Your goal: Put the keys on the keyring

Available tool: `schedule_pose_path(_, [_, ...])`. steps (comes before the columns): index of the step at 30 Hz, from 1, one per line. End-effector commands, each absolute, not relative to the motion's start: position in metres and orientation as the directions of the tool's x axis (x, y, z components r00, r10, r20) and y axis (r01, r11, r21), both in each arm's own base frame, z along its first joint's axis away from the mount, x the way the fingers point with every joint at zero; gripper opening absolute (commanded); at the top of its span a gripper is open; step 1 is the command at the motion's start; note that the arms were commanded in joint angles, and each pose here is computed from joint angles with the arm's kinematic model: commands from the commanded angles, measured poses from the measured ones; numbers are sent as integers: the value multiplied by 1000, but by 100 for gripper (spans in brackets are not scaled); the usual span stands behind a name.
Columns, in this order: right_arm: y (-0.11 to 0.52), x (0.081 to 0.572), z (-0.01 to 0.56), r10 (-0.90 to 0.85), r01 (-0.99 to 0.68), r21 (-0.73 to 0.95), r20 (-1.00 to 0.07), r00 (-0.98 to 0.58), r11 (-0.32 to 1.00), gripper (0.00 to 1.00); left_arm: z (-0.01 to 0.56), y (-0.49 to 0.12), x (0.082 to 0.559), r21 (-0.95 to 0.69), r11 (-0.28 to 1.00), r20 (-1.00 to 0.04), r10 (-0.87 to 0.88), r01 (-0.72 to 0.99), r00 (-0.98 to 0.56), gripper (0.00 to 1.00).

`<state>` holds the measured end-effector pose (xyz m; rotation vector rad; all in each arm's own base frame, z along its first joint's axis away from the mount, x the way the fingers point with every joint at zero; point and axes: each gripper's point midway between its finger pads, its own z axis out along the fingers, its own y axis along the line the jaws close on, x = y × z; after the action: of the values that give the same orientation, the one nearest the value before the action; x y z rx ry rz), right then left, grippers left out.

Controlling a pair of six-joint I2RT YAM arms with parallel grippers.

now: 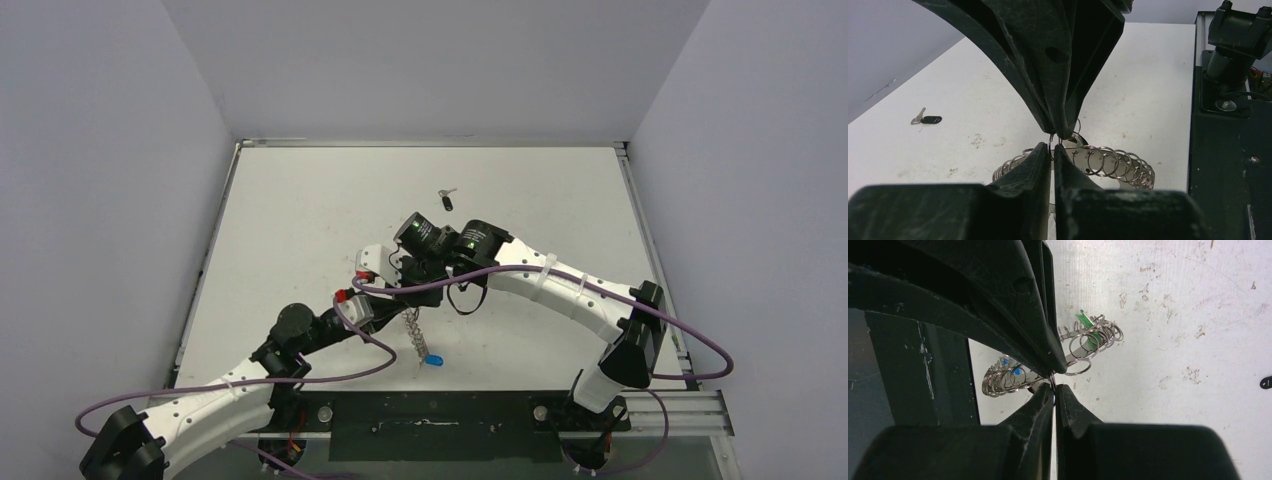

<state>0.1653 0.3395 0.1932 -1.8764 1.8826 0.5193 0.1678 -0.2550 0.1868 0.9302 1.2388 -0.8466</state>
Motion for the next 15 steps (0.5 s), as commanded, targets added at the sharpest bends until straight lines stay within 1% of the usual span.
schedule_pose_path(1, [353,165,209,-789,-999,-54,-613,32,2,0,209,-260,165,137,373,-980,-85,918,181,0])
schedule_pose_path(9, [356,169,210,-779,-997,-71,-626,46,-1,0,204,-259,163,138,369,-982,-69,919,175,0])
schedule_pose_path(10, [356,170,210,-776,-998,-70,-629,43,2,2,205,-258,164,138,376,-982,-71,917,177,0])
schedule_pose_path(12, [356,173,214,-751,-998,-60,-660,38,3,11,205,-255,164,133,389,-981,-80,912,177,0])
schedule_pose_path(13, [356,174,218,-725,-999,-53,-688,31,7,19,206,-254,165,128,397,-980,-91,909,178,0])
schedule_pose_path(15, [356,178,226,-659,-999,-39,-752,25,7,28,208,-252,164,126,408,-975,-120,904,189,0])
